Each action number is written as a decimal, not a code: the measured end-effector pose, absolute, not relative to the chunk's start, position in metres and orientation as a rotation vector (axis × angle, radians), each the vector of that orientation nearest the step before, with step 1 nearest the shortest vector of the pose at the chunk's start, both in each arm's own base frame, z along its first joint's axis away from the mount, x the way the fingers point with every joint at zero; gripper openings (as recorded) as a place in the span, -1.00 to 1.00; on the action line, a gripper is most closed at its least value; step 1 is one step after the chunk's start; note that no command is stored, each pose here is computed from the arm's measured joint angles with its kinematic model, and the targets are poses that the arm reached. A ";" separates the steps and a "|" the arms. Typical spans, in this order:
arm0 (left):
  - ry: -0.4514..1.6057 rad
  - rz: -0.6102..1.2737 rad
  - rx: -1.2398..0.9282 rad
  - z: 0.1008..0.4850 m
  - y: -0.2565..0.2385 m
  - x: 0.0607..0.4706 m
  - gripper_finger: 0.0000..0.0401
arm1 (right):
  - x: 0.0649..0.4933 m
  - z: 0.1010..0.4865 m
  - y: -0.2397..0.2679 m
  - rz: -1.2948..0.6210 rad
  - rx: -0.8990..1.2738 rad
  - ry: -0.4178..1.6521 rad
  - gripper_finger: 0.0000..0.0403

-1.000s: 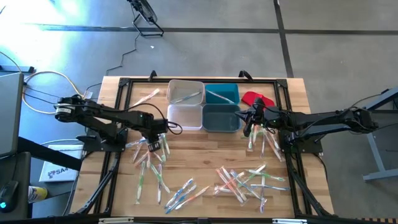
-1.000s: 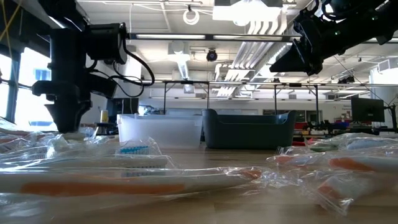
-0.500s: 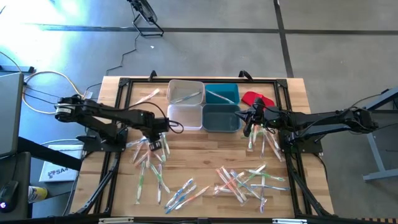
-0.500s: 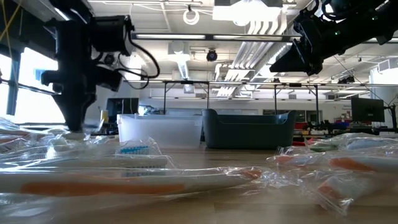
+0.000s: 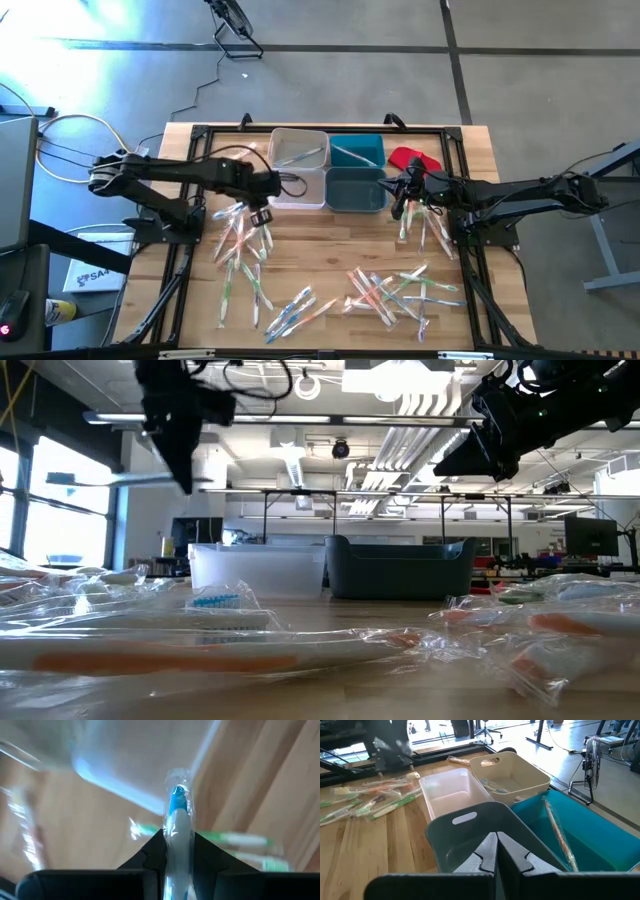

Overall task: Pick & Place Toothbrushes
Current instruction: Put the blue toothbrush into the white bin, then put the orange toothbrush into the blue bin

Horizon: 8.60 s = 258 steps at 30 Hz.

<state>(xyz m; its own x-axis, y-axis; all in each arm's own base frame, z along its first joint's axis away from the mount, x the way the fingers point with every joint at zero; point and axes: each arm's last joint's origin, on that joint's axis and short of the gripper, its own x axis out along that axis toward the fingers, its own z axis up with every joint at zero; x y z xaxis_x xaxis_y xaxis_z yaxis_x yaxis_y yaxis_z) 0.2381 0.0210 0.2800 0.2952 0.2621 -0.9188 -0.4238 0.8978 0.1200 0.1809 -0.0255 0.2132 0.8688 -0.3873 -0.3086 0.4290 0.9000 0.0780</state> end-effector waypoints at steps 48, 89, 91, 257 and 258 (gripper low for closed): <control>0.506 0.607 0.059 0.311 0.164 0.297 -0.71 | 0.181 0.213 -0.025 -0.427 0.134 0.296 -0.99; 0.689 0.657 -0.130 0.220 0.216 0.321 -0.71 | 0.181 0.212 -0.026 -0.428 0.119 0.305 -0.99; 0.688 0.662 -0.146 0.220 0.216 0.321 -0.71 | 0.181 0.212 -0.026 -0.428 0.119 0.305 -0.99; 1.437 0.956 -0.711 0.159 0.251 0.163 -0.05 | 0.180 0.211 -0.025 -0.426 0.120 0.322 -0.99; 1.443 0.955 -0.713 0.157 0.252 0.163 -0.05 | 0.180 0.211 -0.025 -0.426 0.120 0.322 -0.99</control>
